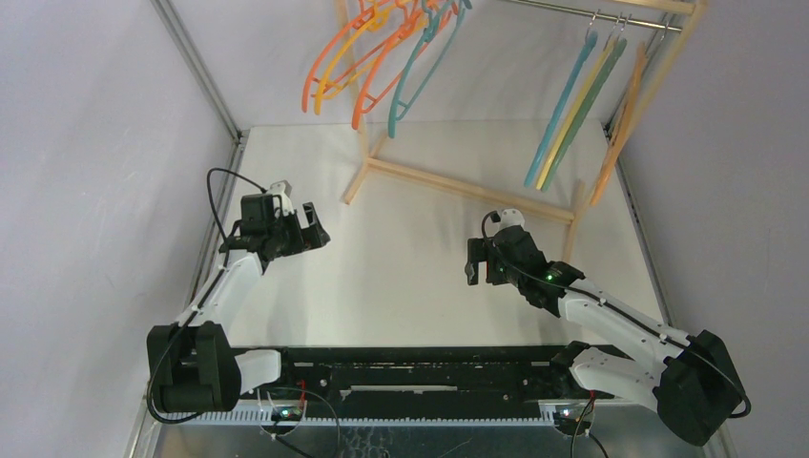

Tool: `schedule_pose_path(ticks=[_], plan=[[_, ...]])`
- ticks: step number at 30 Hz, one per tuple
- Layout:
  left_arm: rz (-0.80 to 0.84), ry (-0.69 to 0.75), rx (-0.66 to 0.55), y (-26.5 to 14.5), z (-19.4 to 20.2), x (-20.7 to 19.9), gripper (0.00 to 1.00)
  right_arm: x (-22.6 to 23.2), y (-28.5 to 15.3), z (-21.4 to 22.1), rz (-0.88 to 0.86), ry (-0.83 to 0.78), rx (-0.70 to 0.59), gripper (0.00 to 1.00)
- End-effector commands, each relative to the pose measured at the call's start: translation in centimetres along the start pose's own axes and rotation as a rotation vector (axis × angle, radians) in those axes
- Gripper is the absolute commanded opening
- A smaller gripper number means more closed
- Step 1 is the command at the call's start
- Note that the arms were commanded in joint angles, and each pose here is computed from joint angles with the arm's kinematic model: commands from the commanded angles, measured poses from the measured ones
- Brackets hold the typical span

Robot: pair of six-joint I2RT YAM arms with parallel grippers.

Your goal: Organize the hangers

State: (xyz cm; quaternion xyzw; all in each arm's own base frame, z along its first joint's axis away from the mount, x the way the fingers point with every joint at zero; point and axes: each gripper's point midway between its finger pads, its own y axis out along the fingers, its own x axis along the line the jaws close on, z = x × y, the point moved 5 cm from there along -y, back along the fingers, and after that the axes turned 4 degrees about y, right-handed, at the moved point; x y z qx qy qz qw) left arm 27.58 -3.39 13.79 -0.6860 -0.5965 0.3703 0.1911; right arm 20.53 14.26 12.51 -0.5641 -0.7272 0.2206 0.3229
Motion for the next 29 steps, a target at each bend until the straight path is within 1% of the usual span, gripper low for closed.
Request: schedule_pose_path(ticks=[1,10,15,29], plan=[[0.013,0.014,-0.069,-0.59,-2.45,-0.85,1.0,0.31,0.12,-0.84,-0.02,0.0,-0.036,1.0],[0.015,0.016,-0.069,-0.56,-2.53,-0.86,1.0,0.4,0.12,-0.72,-0.034,0.003,-0.036,1.0],[0.014,0.017,-0.069,-0.55,-2.53,-0.85,1.0,1.24,-0.07,-0.52,-0.123,-0.004,-0.04,1.0],[0.007,0.017,-0.071,-0.39,-2.56,-0.76,1.0,0.62,0.01,-0.5,-0.092,0.007,-0.04,1.0]])
